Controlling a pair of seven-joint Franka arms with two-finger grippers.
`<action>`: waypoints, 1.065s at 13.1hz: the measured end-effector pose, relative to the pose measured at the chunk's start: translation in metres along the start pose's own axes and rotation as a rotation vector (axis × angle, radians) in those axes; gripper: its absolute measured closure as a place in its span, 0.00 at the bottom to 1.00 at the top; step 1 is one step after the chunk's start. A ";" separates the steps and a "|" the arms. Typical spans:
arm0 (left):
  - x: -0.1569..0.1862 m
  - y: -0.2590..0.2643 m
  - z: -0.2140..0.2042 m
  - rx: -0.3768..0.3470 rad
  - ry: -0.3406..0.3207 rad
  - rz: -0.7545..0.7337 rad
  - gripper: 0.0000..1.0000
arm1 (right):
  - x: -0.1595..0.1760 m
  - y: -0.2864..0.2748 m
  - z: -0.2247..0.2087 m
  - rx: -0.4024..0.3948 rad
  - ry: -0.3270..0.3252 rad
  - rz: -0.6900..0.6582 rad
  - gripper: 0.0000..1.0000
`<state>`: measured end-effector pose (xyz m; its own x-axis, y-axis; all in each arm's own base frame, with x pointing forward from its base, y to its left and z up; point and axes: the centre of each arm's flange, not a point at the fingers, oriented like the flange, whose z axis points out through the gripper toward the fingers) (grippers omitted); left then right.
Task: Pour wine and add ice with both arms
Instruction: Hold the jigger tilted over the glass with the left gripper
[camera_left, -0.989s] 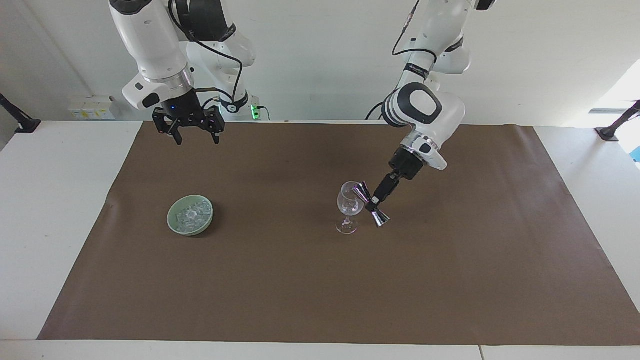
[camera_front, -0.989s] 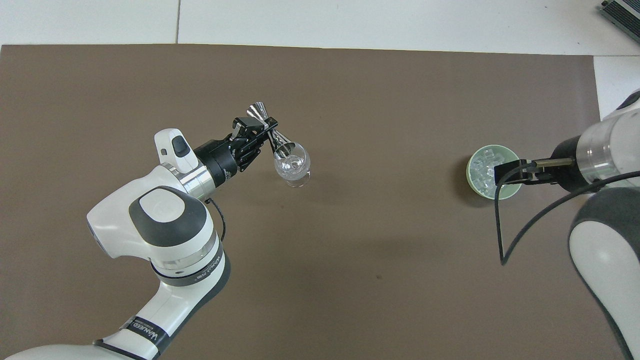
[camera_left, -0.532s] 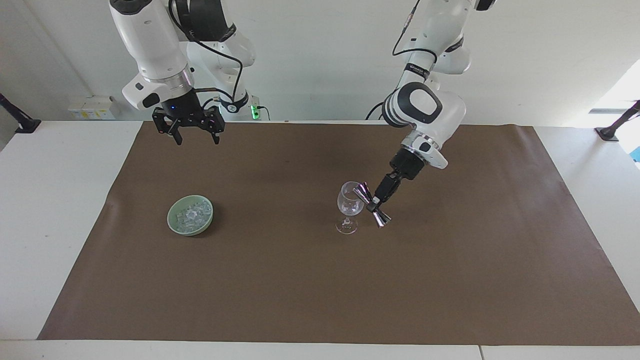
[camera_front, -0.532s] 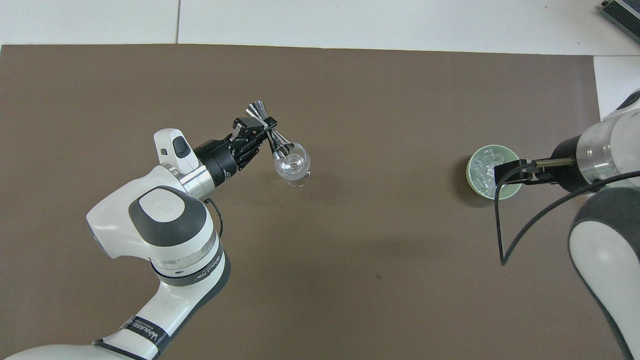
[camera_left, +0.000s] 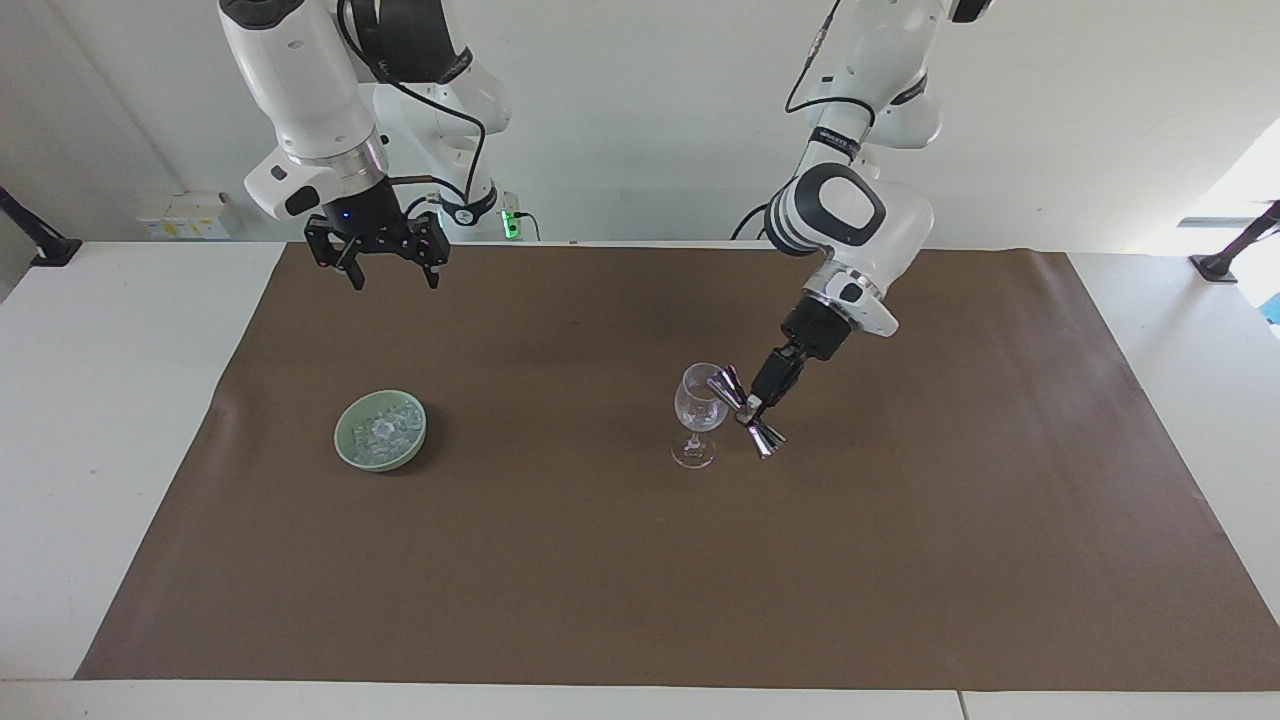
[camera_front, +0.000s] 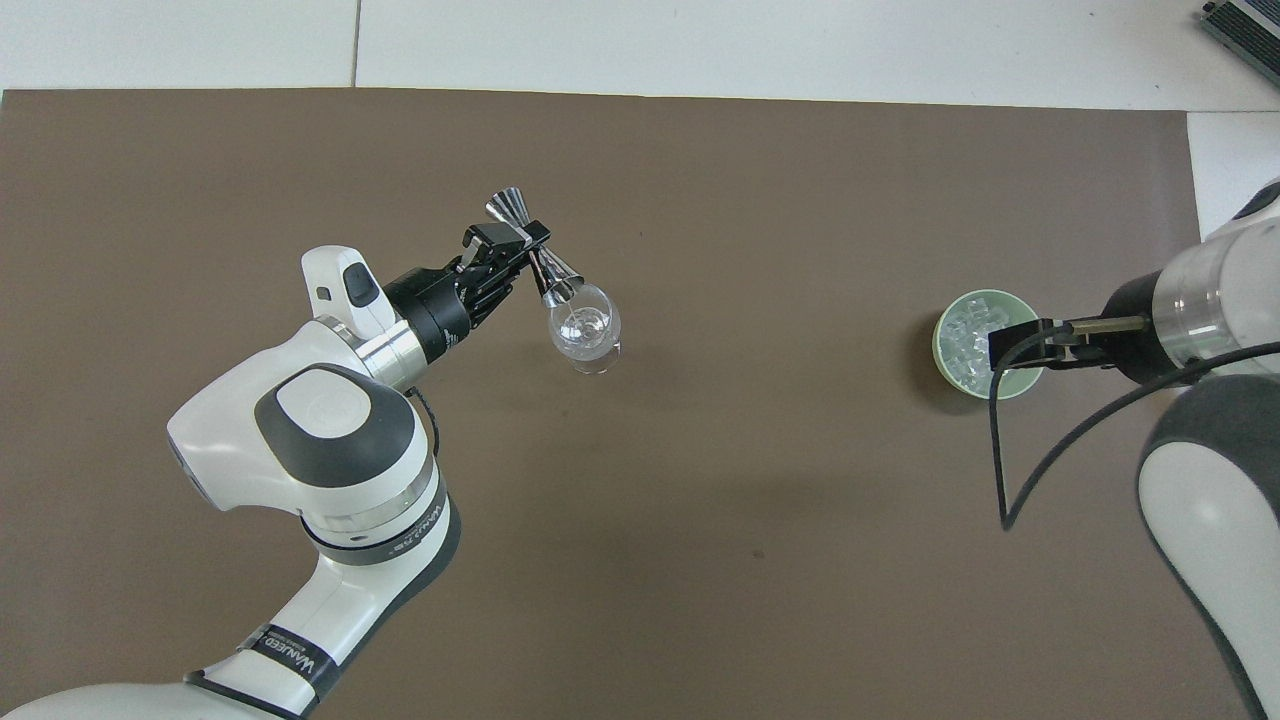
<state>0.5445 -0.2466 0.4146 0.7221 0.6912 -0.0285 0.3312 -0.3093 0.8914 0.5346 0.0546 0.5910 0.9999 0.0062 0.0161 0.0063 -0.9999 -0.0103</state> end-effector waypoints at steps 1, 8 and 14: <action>0.000 0.000 0.001 0.002 0.000 0.006 0.78 | 0.000 0.000 0.000 0.000 0.000 0.000 0.00; 0.004 -0.001 0.006 0.011 0.011 0.022 0.78 | 0.000 0.000 0.000 0.000 0.000 0.000 0.00; 0.004 0.000 0.006 0.010 0.013 0.027 0.78 | 0.000 0.000 0.000 0.000 0.000 0.000 0.00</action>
<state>0.5508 -0.2475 0.4119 0.7229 0.6909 0.0020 0.3173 -0.3346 0.8873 0.5346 0.0546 0.5910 0.9999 0.0062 0.0161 0.0063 -0.9999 -0.0103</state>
